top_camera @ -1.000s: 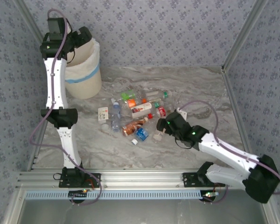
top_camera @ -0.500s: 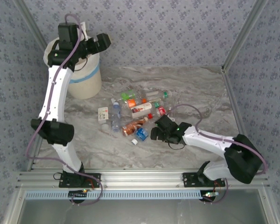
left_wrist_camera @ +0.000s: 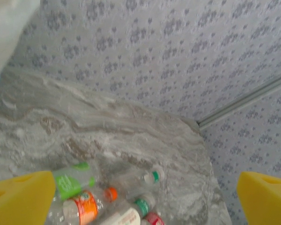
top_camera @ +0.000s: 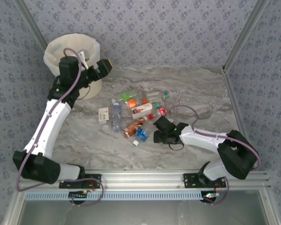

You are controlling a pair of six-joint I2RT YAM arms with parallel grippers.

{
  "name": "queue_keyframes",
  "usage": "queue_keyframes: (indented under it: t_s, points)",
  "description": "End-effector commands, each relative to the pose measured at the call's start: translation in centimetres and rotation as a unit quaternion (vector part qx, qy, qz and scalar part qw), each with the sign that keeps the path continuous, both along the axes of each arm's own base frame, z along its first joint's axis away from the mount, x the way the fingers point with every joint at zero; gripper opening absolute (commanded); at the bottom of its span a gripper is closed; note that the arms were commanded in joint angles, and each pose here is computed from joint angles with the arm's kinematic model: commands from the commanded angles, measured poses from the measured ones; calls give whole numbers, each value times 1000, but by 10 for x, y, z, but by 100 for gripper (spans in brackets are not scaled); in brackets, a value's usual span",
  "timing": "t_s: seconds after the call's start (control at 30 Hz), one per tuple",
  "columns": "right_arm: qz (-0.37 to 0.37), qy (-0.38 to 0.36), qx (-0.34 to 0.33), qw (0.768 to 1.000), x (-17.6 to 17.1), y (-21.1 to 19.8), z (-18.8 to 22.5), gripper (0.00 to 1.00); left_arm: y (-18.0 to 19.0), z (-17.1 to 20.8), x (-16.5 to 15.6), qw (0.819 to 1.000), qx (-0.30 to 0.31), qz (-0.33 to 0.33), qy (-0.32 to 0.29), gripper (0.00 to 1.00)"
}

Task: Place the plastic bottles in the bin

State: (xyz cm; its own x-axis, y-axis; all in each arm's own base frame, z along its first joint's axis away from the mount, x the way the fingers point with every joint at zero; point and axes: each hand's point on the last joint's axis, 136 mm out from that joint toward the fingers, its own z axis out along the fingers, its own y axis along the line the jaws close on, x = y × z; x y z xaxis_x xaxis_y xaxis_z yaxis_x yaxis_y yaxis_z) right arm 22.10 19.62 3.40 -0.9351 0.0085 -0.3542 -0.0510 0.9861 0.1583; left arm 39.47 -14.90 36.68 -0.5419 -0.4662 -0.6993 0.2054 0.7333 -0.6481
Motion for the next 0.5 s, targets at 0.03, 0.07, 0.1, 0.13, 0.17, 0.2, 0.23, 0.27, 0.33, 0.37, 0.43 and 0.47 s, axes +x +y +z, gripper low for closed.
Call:
queue_keyframes:
  t_s: [0.03,0.07,0.1,0.13,0.17,0.2,0.23,0.27,0.33,0.37,0.43,0.47]
  points:
    - [37,-23,-37,998,3,-10,5,64,-22,-9,-16,1000,-10,-12,-5,99]
    - [39,-29,-39,998,3,-11,7,64,-24,-16,-19,1000,-5,-14,9,100]
    - [39,-38,-42,998,4,-14,10,62,-29,-21,-22,1000,-7,-20,17,100]
    - [39,-47,-43,997,5,-16,13,60,-34,-27,-25,999,-12,-29,22,99]
    - [37,-57,-43,997,6,-17,17,58,-40,-30,-26,999,-17,-40,23,99]
    - [35,-69,-41,996,7,-18,21,56,-46,-35,-28,998,-18,-50,27,99]
    - [34,-81,-38,995,8,-18,26,54,-50,-38,-28,998,-15,-55,31,99]
    - [47,-93,-40,994,9,-19,31,52,-52,-42,-28,998,-11,-59,35,100]
    - [54,-117,-30,991,11,-17,41,50,-60,-48,-29,997,-4,-71,40,99]
    - [59,-130,-23,990,13,-16,47,50,-65,-51,-29,996,-3,-77,43,100]
    - [71,-155,-7,985,15,-11,60,50,-78,-56,-31,993,-12,-104,46,100]
    - [78,-171,7,982,16,-7,69,50,-87,-59,-31,991,-21,-122,48,100]
